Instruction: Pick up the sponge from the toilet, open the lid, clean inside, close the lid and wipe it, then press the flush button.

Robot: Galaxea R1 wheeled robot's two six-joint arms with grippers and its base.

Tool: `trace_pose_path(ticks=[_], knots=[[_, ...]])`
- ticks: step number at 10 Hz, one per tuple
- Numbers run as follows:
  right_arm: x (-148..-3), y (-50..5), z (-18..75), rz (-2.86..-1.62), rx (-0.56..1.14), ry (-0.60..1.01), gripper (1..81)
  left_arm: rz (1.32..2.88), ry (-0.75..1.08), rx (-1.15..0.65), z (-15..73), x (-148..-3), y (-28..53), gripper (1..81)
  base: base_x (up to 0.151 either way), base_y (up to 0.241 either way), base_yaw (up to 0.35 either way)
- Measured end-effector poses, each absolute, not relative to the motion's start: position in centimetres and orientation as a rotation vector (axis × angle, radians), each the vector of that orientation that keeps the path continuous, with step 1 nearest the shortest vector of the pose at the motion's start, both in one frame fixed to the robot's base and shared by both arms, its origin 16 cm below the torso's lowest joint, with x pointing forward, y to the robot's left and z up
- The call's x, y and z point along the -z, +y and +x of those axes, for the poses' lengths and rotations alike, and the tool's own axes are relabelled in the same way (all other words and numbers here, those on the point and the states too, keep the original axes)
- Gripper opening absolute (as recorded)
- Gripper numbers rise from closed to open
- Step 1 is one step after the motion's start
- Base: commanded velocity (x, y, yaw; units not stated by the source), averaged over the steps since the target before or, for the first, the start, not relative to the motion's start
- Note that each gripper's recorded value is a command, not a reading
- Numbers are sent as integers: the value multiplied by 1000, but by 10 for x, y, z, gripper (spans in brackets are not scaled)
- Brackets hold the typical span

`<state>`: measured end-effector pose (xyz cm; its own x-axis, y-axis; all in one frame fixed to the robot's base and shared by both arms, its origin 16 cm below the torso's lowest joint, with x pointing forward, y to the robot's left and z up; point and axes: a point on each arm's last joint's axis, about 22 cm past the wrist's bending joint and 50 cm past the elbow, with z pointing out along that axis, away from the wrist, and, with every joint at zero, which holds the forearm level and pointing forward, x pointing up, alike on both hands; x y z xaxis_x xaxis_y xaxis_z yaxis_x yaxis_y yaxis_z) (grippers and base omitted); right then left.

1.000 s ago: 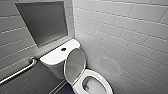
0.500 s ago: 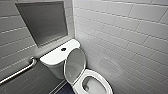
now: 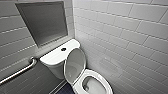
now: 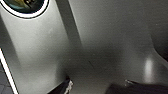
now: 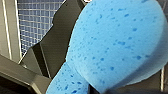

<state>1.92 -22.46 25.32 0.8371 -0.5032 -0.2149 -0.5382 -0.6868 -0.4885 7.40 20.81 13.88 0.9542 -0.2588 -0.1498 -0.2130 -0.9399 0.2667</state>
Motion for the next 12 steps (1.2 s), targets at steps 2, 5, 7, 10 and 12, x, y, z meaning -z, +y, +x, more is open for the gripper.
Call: trace_pose_path(ticks=[2,5,7,10,12], knots=[[-273,-259,1,-2478,-137,801,10,2858,-351,268,74,-139,208,811,0,0,0],[-291,-240,9,-2478,-162,651,10,2858,-351,266,74,-139,208,811,0,0,0],[-304,-259,26,-2507,-138,618,10,2858,-350,260,75,-139,208,811,0,0,0],[-339,-315,59,-2542,-74,650,10,2852,-349,259,75,-139,205,811,0,0,0],[-367,-306,88,-2489,0,643,10,2832,-343,256,74,-140,194,811,0,0,0]])
